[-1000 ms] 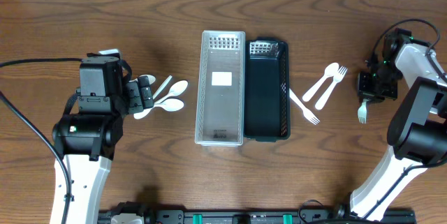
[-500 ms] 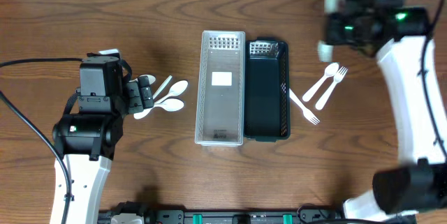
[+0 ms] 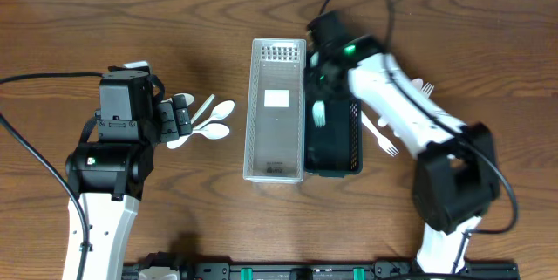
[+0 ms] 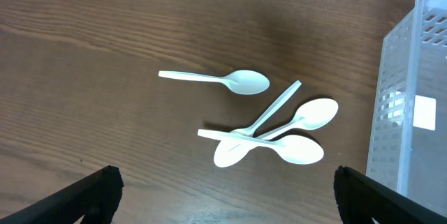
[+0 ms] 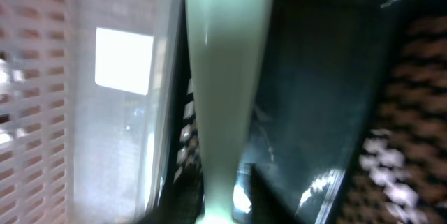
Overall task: Pack container
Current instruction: 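Carry the green knife left and drop it into the black tray, then move the right gripper to the white fork and grasp it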
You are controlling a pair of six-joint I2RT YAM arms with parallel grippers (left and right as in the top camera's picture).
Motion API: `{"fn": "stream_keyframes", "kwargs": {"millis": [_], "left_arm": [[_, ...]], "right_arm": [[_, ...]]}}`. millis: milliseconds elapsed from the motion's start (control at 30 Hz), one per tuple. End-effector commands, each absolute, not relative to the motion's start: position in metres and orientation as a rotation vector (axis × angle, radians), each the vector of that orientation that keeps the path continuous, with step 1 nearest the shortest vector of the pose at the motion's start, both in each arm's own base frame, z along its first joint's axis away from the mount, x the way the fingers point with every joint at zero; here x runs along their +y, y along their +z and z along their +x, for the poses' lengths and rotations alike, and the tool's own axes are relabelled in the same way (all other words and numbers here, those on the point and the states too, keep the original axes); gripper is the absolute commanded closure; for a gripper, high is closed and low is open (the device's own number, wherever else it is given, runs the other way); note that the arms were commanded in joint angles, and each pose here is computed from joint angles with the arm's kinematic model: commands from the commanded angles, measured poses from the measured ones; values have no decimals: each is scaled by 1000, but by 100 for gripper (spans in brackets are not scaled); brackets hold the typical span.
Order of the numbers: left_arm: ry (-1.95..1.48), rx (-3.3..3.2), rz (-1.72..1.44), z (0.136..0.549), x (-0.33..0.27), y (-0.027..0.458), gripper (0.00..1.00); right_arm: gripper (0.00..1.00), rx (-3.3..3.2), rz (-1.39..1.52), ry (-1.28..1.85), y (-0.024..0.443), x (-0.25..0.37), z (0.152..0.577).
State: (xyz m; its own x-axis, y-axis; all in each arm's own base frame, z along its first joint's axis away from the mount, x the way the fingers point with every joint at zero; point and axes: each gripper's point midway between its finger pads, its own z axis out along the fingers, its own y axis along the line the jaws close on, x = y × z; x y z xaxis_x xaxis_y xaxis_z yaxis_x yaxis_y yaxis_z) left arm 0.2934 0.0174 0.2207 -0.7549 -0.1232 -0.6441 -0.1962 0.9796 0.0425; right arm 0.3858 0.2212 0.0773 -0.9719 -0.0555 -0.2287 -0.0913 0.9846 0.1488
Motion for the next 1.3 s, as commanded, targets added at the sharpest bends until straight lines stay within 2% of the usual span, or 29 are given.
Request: {"fn": "stream_keyframes", "kwargs": {"millis": [0,67,100,300,400,467,600,667,767,900,1167,1267], "left_arm": [[151,2428,-210,295,19,225,2],[151,2428,-210,295,19,225,2],[151,2428,-210,295,19,225,2],[151,2428,-210,295,19,225,2],[151,2428,-210,295,19,225,2],[151,2428,-210,295,19,225,2],[151,2428,-210,295,19,225,2],[150,2428,-210,295,19,225,2],[151,2428,-210,295,19,225,2],[151,2428,-210,295,19,225,2],[151,2428,-210,295,19,225,2],[151,2428,-210,295,19,225,2]], "right_arm": [[45,2794,-127,170,108,222,395],[27,2724,-142,122,131,212,401],[24,2691,-131,96,143,204,404],[18,2536,-10,-31,215,120,415],[18,2535,15,-95,225,79,415],[19,2580,80,-142,219,47,410],[34,2708,287,-102,180,17,400],[35,2742,494,-115,154,-3,394],[32,2761,757,-125,119,-27,384],[45,2792,925,-66,77,-45,377],[46,2832,987,18,27,-47,380],[42,2836,1008,57,17,-40,384]]}}
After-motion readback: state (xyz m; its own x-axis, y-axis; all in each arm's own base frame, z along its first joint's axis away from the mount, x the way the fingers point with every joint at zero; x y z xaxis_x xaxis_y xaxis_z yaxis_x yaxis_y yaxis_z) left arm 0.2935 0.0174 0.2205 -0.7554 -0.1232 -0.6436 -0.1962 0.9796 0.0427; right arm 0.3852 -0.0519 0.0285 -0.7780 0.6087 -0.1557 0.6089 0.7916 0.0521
